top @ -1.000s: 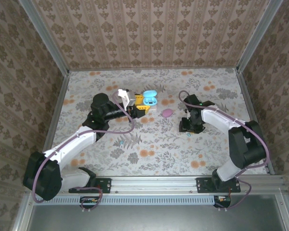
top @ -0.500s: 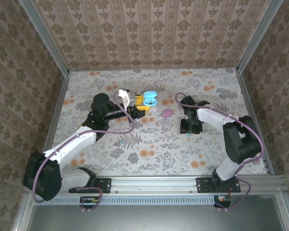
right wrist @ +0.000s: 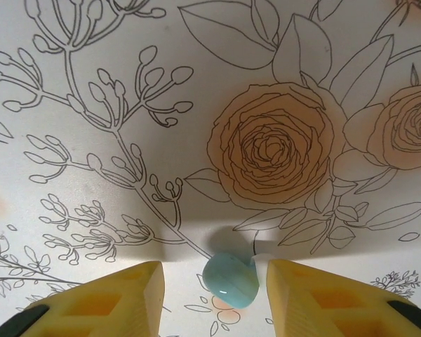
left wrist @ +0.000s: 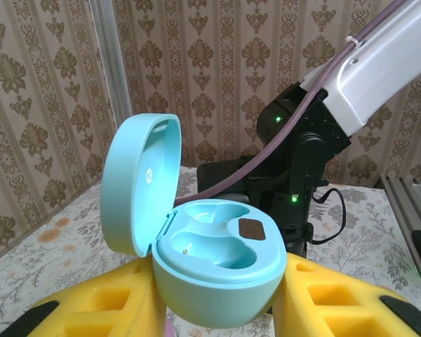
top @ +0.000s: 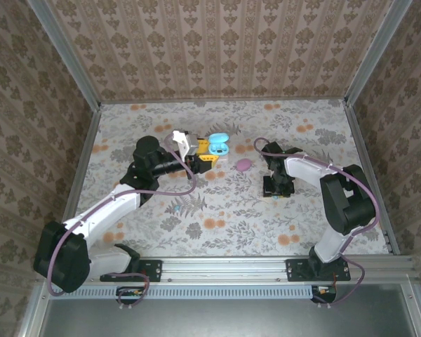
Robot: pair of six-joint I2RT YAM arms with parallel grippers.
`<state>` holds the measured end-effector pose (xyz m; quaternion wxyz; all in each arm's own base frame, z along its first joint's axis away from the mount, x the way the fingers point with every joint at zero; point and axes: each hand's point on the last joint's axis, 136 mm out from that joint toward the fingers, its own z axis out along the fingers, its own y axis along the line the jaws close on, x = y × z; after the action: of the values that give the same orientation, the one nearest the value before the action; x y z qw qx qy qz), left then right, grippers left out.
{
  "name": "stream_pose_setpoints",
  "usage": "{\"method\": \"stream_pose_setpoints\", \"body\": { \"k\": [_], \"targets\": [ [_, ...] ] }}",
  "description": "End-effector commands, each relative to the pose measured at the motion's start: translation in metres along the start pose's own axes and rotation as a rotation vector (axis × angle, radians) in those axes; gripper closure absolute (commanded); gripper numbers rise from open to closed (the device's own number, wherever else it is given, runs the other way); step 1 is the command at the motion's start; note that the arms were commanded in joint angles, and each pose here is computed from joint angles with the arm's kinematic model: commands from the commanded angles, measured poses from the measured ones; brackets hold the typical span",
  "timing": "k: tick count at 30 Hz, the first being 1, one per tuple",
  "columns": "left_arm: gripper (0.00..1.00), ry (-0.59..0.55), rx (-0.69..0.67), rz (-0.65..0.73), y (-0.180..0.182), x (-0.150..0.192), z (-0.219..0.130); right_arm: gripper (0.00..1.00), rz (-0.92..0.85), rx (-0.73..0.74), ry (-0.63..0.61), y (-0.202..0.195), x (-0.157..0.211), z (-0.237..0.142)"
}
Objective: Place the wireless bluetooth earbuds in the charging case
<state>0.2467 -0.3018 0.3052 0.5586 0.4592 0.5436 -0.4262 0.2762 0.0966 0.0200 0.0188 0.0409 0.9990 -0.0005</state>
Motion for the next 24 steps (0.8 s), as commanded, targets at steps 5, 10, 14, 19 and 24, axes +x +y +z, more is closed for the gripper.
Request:
{"method": "stream_pose_setpoints", "body": {
  "k": [5,10,14,19,24],
  "targets": [
    [0.61,-0.015,0.0,0.036,-0.004,-0.008,-0.003,0.57,0.009,0.045,-0.001,-0.004,-0.002,0.0],
    [0.6,-0.018,-0.001,0.035,-0.004,-0.01,-0.003,0.6,0.01,0.081,-0.011,-0.01,-0.004,0.0],
    [0.6,-0.017,-0.002,0.036,-0.004,-0.01,-0.003,0.6,0.007,0.078,0.003,-0.009,-0.002,0.004],
    [0.6,-0.016,-0.001,0.037,-0.004,-0.009,-0.003,0.61,0.004,0.084,-0.008,-0.01,-0.004,0.004],
    [0.6,-0.014,-0.003,0.035,-0.003,-0.009,-0.003,0.65,0.005,0.096,-0.027,-0.013,-0.008,0.001]
  ]
}}
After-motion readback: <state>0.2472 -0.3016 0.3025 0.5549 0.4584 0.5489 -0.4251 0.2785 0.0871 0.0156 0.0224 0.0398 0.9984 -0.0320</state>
